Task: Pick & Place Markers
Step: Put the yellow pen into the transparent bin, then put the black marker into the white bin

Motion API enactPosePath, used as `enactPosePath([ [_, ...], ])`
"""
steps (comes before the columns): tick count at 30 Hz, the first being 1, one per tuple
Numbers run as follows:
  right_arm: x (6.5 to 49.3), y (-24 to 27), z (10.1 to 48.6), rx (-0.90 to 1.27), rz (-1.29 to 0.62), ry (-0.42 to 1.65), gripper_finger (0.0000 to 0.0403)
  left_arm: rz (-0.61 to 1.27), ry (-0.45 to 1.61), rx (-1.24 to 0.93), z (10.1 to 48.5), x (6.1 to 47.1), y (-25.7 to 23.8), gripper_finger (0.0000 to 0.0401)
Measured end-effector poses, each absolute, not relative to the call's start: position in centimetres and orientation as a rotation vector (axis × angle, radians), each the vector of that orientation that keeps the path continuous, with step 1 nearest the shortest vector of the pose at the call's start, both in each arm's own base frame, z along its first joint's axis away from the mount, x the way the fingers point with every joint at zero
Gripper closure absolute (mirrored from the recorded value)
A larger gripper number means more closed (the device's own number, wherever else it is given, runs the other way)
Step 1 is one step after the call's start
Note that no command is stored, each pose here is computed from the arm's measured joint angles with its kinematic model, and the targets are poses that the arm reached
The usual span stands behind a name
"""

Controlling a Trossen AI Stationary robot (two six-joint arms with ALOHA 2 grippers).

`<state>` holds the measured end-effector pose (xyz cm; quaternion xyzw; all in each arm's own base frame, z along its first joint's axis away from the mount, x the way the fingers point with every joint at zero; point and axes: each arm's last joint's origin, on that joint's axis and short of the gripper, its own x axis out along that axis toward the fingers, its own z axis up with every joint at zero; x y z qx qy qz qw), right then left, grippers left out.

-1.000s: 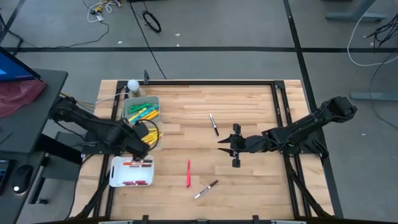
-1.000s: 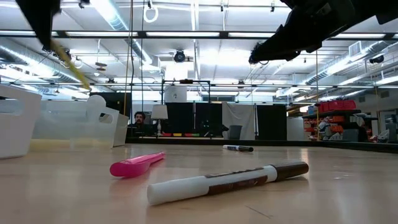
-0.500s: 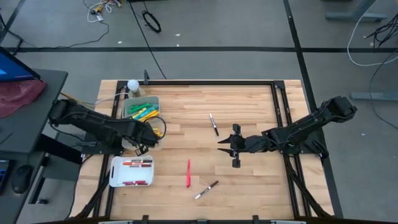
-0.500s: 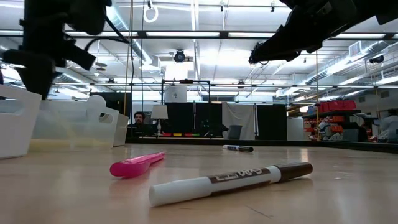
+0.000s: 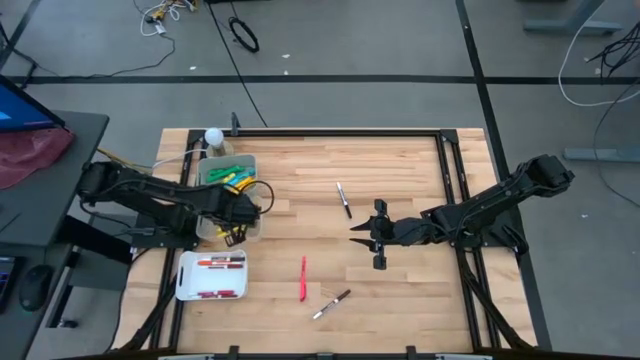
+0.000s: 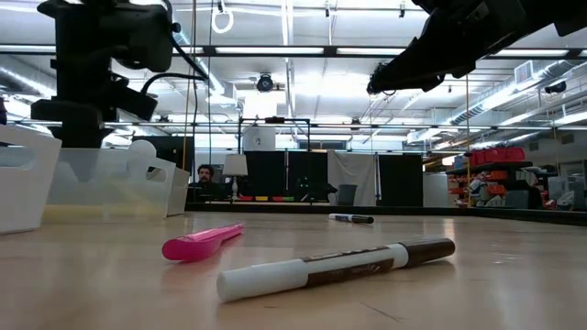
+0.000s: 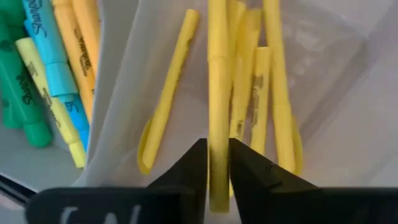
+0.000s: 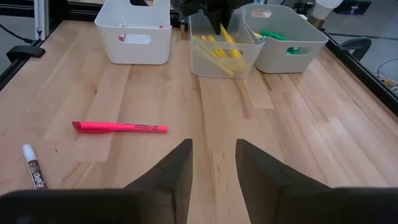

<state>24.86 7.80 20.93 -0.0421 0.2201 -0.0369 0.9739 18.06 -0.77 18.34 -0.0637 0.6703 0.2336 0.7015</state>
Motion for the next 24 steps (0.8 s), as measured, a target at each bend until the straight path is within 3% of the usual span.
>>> enactPosePath([
  [9,24.9,7.8,20.9,-0.085,-0.075,0.444,0.028,0.564,1.544,-0.155,19.2,17.8,0.0,0.0236],
  [16,24.9,7.8,20.9,-0.083,-0.075,0.443,0.028,0.583,1.546,-0.192,23.6,18.6,0.1,0.0183],
  [19,24.9,7.8,20.9,-0.082,-0.075,0.443,0.028,0.584,1.441,-0.233,26.0,19.6,-0.2,0.0177],
  [24,24.9,7.8,20.9,-0.089,-0.074,0.444,0.028,0.46,1.08,-0.211,28.6,22.9,-2.2,0.0183],
])
